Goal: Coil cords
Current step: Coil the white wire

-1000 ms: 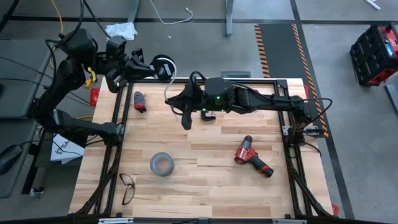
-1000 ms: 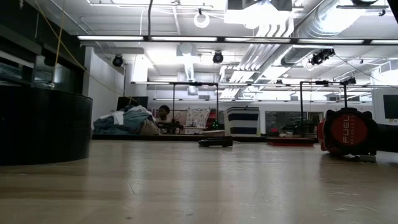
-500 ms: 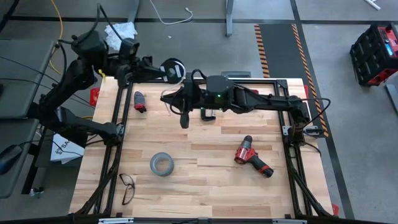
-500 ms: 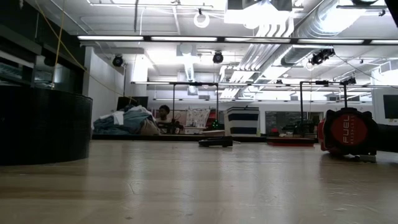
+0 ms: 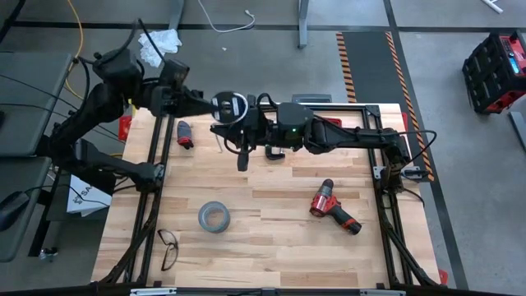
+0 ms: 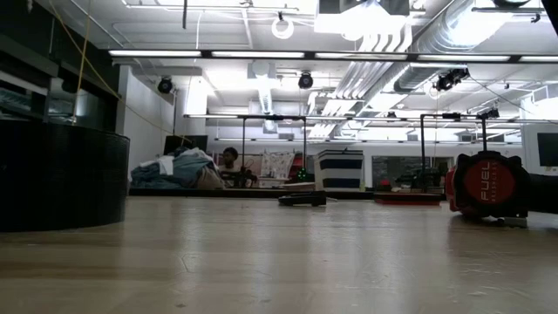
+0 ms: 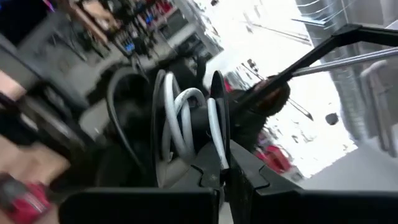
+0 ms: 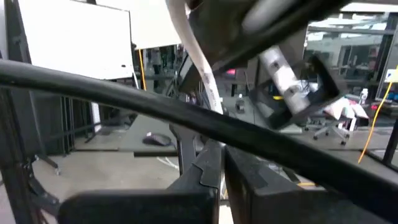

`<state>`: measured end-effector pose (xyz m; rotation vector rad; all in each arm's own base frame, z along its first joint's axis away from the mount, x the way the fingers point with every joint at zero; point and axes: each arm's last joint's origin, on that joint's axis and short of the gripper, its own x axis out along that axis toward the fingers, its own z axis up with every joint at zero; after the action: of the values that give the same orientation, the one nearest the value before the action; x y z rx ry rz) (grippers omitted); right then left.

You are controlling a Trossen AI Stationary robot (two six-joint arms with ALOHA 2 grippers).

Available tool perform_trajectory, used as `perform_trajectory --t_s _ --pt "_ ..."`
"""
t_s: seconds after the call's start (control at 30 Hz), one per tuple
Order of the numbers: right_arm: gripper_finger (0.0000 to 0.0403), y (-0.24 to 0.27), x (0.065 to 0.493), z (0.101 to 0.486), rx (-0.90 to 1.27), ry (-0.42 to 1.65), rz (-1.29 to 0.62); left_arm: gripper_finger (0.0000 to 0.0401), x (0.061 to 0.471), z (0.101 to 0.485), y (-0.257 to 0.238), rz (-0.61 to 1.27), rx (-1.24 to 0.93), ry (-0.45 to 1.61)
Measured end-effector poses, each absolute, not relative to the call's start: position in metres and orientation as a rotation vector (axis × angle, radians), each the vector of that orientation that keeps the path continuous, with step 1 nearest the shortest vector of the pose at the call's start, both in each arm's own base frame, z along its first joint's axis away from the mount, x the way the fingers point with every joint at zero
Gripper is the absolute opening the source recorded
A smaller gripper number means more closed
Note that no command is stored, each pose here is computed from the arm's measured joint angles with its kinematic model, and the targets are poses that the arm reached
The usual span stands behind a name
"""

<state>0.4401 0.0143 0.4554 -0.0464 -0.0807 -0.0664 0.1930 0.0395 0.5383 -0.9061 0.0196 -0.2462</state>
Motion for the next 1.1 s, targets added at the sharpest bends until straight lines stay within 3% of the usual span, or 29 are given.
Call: perform_trajectory --t_s 0.57,1.1 --pt "0.0000 0.012 0.439 0.463 -0.063 -0.156 -0.062 0.0001 0.196 0.537 0.008 -0.424 -1.088 0.174" --pt "0.0000 -0.018 0.440 0.454 -0.138 -0.063 -0.081 0.0001 0.170 0.507 0.004 -0.222 -1.154 0.478"
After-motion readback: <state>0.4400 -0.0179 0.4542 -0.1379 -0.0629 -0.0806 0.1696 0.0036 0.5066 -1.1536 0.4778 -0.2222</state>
